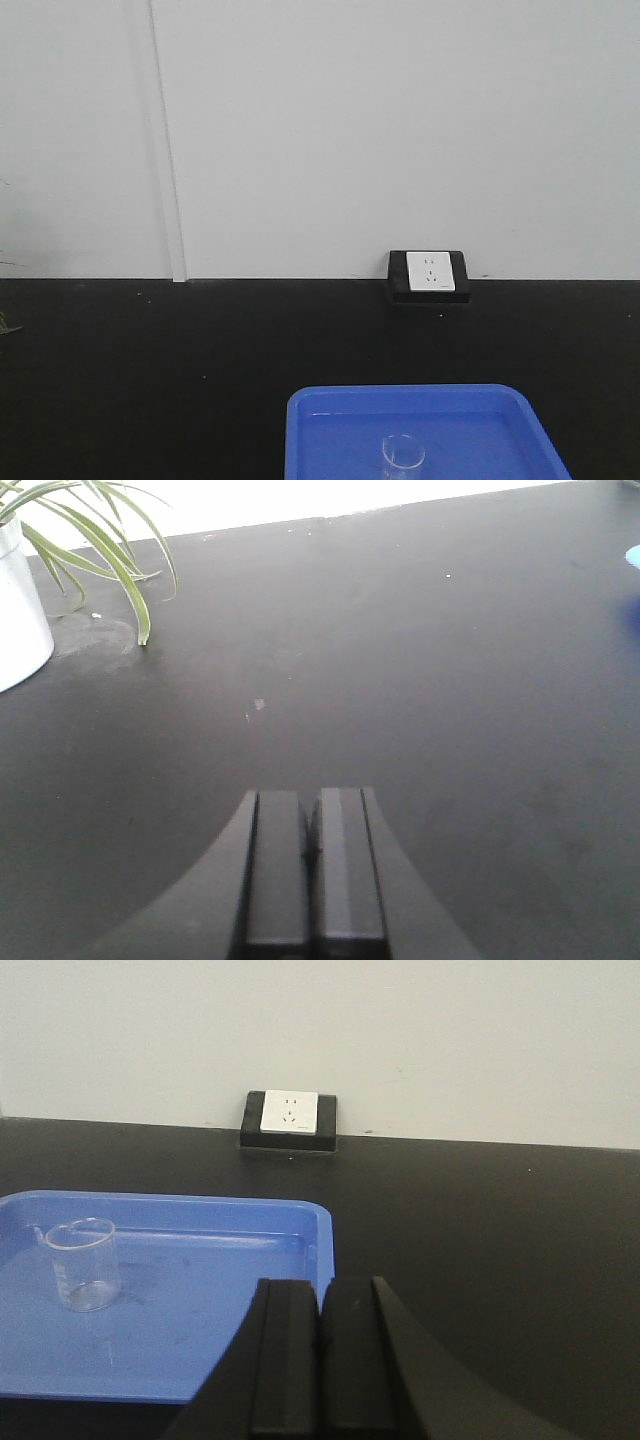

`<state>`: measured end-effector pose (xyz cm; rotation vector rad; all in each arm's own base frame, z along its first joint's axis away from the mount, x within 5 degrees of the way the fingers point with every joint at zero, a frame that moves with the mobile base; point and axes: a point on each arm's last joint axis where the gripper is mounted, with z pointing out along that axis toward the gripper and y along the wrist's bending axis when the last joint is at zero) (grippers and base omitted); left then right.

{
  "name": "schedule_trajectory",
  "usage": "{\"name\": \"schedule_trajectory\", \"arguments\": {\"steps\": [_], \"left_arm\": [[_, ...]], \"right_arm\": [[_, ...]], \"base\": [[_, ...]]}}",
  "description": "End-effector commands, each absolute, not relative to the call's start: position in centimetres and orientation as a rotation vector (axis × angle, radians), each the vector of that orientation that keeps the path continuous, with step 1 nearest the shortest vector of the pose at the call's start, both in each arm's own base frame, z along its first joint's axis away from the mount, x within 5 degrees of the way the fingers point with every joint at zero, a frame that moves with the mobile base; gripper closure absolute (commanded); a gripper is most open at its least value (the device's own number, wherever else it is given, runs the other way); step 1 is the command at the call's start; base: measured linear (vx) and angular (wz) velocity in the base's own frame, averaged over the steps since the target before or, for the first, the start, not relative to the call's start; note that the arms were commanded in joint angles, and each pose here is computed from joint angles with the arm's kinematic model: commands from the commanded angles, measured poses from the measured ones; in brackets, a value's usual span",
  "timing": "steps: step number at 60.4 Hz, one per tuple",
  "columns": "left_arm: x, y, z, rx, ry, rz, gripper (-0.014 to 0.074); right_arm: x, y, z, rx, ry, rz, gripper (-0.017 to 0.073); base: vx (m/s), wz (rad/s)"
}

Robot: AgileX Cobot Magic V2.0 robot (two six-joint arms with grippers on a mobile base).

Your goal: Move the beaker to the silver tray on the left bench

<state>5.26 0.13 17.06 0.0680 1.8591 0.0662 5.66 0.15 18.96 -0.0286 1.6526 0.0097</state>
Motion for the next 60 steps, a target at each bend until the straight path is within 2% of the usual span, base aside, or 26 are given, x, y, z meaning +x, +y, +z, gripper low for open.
{"name": "schedule_trajectory", "arguments": {"steps": [1,60], "left_arm": [[5.42,0.06,17.1,0.07,1.795,0.056,0.0592],[5.42,0.06,17.1,0.07,1.795,0.056,0.0592]], "right_arm": [[5.65,0.11,19.61,-0.034,1.566,-0.005,0.057],[5.65,0.11,19.65,-0.034,1.562,-0.005,0.0571]], "base": [[0.0,0.0],[0.0,0.0]]}}
